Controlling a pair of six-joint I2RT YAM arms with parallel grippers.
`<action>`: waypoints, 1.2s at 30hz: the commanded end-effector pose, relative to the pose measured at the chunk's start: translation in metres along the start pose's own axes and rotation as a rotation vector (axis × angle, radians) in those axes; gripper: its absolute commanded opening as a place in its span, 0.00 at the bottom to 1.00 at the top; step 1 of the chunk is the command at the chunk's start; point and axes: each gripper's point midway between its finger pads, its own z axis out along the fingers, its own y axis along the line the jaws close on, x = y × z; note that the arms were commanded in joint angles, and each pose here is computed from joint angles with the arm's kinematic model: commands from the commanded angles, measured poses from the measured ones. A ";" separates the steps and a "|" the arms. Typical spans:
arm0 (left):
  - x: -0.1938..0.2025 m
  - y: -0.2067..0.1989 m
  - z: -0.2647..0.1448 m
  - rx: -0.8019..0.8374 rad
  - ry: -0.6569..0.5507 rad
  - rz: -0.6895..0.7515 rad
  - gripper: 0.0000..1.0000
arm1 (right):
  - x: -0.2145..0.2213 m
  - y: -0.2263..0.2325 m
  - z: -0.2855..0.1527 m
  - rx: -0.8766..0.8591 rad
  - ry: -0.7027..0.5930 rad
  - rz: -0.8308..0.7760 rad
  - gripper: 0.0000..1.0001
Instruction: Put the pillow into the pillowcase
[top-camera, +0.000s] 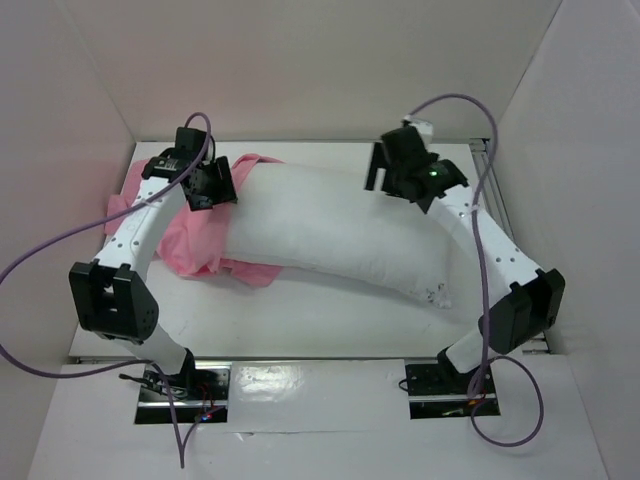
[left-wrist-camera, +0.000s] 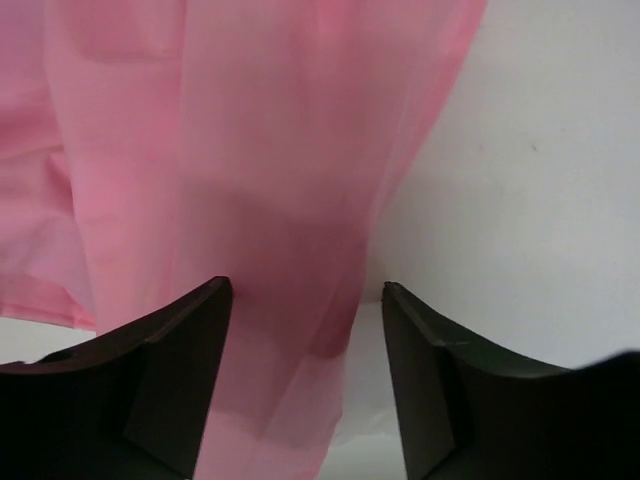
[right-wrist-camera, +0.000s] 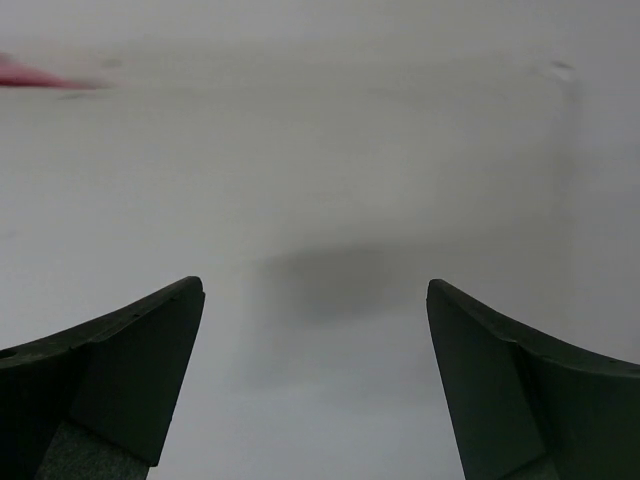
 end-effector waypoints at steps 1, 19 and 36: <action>-0.031 -0.005 -0.011 -0.027 -0.108 -0.005 0.71 | 0.028 -0.101 0.006 0.204 0.121 0.110 0.99; 0.002 -0.181 -0.020 0.453 0.091 0.221 0.00 | 0.053 0.006 0.015 -0.552 0.186 0.399 0.00; 0.011 -0.232 -0.017 0.581 0.166 0.205 0.05 | 0.068 -0.040 -0.038 -0.329 0.042 0.314 0.00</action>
